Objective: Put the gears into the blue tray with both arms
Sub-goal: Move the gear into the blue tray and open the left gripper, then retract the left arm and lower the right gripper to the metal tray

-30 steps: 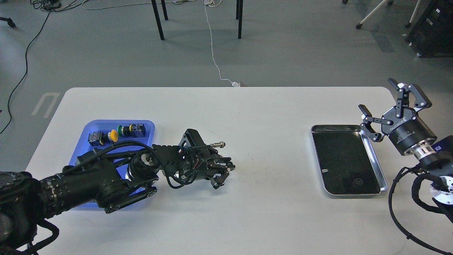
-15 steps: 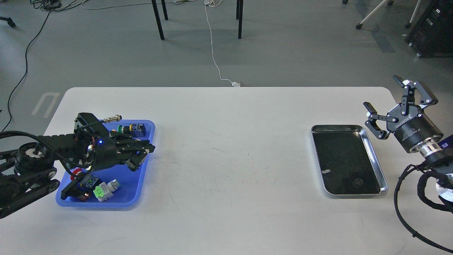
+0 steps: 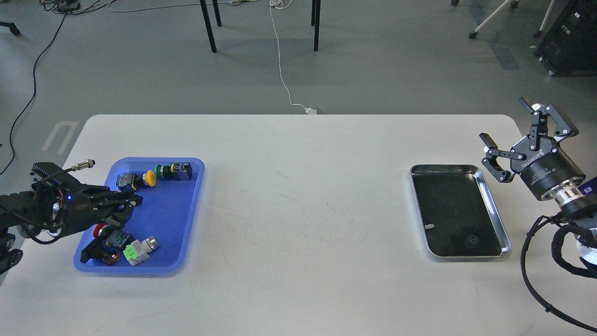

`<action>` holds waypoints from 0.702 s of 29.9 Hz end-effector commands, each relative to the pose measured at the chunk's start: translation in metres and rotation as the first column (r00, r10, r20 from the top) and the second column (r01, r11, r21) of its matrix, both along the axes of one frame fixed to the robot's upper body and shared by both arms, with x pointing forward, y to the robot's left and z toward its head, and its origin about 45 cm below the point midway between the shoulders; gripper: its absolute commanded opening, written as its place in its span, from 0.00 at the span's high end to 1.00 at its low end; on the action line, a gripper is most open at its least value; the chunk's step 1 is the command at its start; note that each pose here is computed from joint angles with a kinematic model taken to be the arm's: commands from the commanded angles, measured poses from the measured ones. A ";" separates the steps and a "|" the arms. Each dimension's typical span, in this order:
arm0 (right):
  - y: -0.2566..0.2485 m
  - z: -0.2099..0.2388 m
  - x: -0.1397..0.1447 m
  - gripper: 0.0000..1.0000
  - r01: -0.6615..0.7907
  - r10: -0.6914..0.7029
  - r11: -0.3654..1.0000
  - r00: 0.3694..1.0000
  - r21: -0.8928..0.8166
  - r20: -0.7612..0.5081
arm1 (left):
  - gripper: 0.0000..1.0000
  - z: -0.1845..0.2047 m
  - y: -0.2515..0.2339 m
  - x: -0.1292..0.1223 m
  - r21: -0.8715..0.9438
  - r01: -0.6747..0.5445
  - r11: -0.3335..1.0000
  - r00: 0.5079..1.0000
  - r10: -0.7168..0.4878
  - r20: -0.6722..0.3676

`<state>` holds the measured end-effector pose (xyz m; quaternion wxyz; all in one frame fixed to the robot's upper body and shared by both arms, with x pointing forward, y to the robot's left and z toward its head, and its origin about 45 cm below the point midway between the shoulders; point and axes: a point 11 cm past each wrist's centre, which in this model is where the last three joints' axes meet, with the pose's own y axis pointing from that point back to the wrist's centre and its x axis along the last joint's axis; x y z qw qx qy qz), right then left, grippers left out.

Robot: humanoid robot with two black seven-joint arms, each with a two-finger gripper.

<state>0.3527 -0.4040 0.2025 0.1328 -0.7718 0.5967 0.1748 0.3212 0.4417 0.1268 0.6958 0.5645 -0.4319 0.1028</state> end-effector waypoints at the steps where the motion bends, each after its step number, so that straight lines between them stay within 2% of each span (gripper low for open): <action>1: -0.001 0.001 0.000 0.02 -0.001 0.001 1.000 1.000 -0.004 0.002 | 0.38 0.000 -0.001 0.002 -0.012 -0.010 1.000 1.000 0.010 0.011; 2: -0.004 0.003 -0.001 0.02 0.001 -0.001 1.000 1.000 -0.012 0.002 | 0.28 -0.001 -0.005 0.004 -0.033 -0.016 0.999 1.000 0.017 0.021; 3: -0.007 0.006 -0.001 0.02 0.003 -0.003 1.000 1.000 -0.023 0.003 | 0.24 -0.001 -0.008 0.005 -0.056 -0.026 0.998 0.999 0.028 0.029; 10: -0.034 0.033 -0.002 0.02 0.017 -0.014 0.994 0.999 -0.108 0.032 | 0.09 0.017 -0.006 0.020 -0.192 -0.142 0.971 0.985 0.159 0.073; 13: -0.048 0.053 0.001 0.02 0.032 -0.023 0.987 0.998 -0.158 0.058 | 0.04 0.046 -0.012 0.046 -0.366 -0.228 0.902 0.950 0.288 0.118; 15: -0.057 0.072 0.005 0.02 0.032 -0.016 0.977 0.997 -0.212 0.080 | 0.03 0.069 -0.016 0.065 -0.519 -0.286 0.806 0.910 0.397 0.116; 17: -0.065 0.089 0.007 0.02 0.034 -0.009 0.964 0.995 -0.264 0.095 | 0.02 0.088 -0.027 0.083 -0.667 -0.324 0.671 0.876 0.479 0.056; 19: -0.067 0.099 0.009 0.02 0.015 0.018 0.942 0.995 -0.336 0.094 | 0.02 0.113 -0.045 0.105 -0.808 -0.342 0.480 0.854 0.517 -0.054; 21: -0.064 0.111 0.016 0.02 -0.010 0.056 0.905 0.994 -0.426 0.096 | 0.02 0.135 -0.053 0.118 -0.896 -0.373 0.240 0.838 0.502 -0.214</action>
